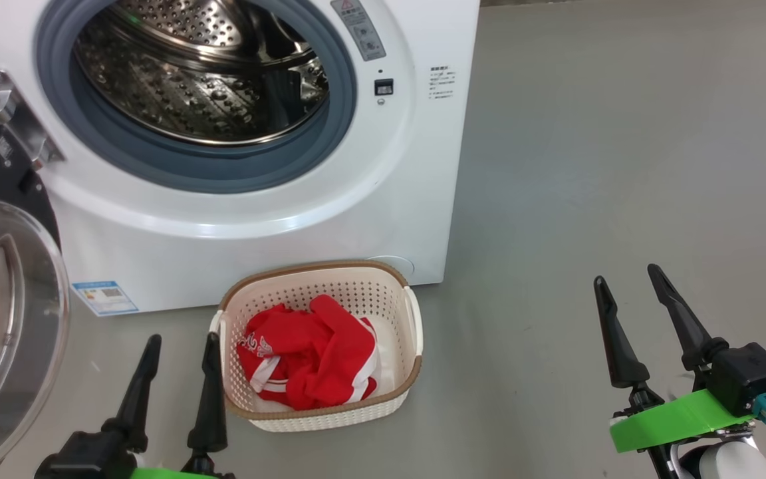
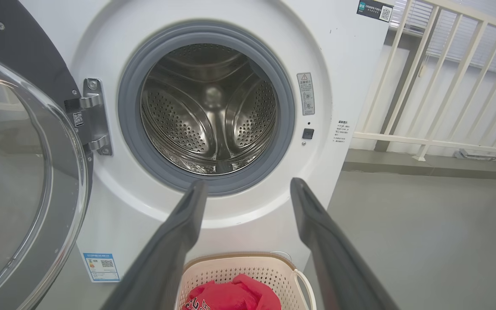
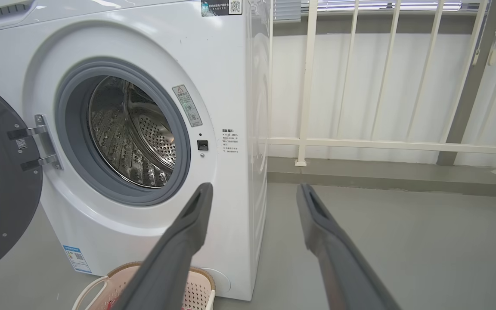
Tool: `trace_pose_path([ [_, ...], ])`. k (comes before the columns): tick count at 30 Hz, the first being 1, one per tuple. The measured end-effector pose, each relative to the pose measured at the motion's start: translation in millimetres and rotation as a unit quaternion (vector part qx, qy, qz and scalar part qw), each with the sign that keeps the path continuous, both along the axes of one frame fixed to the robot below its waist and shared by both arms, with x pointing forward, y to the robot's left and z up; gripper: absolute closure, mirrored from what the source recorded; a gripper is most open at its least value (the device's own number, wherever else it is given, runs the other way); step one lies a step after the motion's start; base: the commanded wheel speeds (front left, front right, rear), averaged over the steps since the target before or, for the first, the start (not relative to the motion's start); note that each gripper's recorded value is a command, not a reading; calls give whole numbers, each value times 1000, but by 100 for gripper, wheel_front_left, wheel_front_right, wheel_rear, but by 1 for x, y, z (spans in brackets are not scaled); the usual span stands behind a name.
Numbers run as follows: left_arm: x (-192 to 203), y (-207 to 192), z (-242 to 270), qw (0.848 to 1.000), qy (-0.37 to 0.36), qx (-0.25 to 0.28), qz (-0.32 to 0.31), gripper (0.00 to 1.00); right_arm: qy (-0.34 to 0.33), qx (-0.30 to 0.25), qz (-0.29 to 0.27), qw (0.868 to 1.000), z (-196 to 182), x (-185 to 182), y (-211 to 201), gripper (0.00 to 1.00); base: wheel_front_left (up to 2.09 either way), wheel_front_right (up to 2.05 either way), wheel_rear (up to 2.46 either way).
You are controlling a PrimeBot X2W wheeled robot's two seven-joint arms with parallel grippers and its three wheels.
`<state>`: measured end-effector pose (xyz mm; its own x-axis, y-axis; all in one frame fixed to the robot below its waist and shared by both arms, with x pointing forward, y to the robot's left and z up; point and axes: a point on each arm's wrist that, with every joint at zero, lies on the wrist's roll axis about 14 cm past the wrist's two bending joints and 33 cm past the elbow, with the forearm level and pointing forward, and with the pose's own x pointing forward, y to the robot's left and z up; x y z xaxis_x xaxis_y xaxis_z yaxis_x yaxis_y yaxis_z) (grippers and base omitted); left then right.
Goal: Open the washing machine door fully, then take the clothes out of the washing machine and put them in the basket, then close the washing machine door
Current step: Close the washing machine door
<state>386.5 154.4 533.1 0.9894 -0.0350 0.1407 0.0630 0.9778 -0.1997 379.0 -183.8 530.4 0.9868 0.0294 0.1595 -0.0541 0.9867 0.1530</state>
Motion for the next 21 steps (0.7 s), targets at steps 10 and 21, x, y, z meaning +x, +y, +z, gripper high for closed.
trace_pose_path([
  [10, -8, 28, 5, 999, -7, 6, 48, 0, 2, 2, 36, 999, -2, 13, 25, 0, 0, 0, 0],
  [21, -31, 68, 15, 992, -21, 17, 120, 0, 0, -1, 103, 995, -3, 27, 72, 0, 0, 0, 0],
])
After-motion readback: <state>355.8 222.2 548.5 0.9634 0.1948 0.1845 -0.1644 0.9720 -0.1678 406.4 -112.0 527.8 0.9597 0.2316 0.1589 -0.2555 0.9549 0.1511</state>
